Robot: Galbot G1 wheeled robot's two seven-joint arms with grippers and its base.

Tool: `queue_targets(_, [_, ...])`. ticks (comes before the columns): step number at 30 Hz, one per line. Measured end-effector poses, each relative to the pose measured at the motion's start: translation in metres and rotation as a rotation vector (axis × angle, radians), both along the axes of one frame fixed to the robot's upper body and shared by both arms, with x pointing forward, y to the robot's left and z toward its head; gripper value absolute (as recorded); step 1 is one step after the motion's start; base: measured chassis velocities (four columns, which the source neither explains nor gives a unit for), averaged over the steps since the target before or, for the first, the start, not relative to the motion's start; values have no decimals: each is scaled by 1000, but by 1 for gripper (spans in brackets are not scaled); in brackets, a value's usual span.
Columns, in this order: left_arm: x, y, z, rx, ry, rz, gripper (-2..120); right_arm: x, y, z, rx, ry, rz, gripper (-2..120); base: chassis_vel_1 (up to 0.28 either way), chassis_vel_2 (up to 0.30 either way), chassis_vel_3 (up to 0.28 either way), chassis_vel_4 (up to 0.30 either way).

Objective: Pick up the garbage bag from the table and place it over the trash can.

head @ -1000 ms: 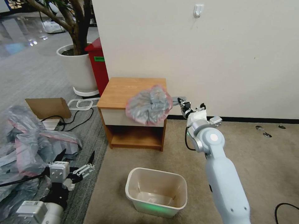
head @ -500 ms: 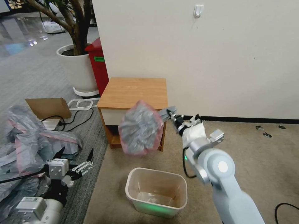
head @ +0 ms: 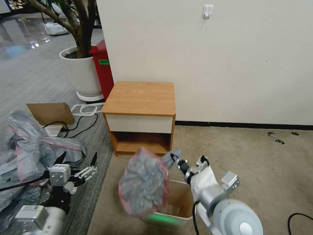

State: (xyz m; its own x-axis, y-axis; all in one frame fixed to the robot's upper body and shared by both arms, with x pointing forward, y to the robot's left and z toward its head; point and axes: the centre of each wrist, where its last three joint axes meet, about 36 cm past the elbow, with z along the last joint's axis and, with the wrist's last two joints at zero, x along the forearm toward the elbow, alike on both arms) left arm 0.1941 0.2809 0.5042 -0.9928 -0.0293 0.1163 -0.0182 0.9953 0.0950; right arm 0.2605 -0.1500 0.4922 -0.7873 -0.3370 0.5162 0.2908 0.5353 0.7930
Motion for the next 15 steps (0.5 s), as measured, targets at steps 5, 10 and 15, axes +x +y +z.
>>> queue_targets(5, [0, -2, -1, -1, 1, -5, 100, -6, 1, -9, -80, 73, -42, 0, 0, 0, 0, 0])
queue_targets(10, [0, -2, -1, -1, 2, -6, 100, -10, 8, -12, -102, 149, -67, 0, 0, 0, 0, 0])
queue_targets(15, [-1, -2, -1, 0, 4, -6, 100, -13, 14, -13, -123, 207, -80, 0, 0, 0, 0, 0])
